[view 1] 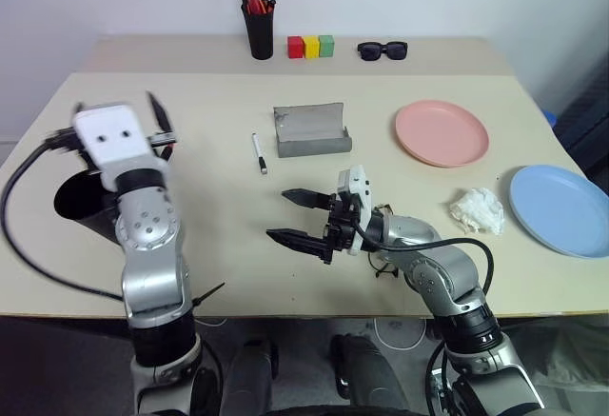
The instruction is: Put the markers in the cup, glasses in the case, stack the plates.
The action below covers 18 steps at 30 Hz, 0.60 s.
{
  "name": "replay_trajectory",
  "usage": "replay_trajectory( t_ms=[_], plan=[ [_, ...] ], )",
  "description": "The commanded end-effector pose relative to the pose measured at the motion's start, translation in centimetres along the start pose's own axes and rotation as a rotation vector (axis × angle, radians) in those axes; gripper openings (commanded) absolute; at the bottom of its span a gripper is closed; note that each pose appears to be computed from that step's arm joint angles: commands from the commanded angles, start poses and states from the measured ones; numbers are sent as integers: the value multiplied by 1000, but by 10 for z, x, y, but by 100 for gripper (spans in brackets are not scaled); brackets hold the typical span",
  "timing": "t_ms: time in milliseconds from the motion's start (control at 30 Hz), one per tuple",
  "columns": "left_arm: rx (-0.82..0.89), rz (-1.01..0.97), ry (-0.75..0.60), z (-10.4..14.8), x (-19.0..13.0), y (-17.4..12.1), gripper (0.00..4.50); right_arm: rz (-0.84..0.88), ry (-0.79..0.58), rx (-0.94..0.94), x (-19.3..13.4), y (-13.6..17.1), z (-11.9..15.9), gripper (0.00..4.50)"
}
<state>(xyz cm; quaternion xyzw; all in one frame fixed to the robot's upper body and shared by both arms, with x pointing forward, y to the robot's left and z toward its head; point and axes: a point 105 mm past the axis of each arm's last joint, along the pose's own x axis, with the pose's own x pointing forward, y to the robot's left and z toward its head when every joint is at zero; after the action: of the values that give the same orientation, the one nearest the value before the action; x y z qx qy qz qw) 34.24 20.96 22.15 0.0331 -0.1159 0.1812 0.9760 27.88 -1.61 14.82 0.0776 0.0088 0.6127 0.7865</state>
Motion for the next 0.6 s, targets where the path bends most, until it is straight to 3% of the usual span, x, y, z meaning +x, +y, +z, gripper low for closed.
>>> replay_trajectory(
  t_ms=[33,267,600],
  plan=[
    [-58,69,255,-31,16,-4,441,4,-45,-34,3,1,13,450],
    [-48,257,567,-79,42,15,441,-15,-54,-38,4,0,13,450],
    [-78,393,690,-108,55,49,441,-44,-55,-32,2,-1,10,450]
  ],
)
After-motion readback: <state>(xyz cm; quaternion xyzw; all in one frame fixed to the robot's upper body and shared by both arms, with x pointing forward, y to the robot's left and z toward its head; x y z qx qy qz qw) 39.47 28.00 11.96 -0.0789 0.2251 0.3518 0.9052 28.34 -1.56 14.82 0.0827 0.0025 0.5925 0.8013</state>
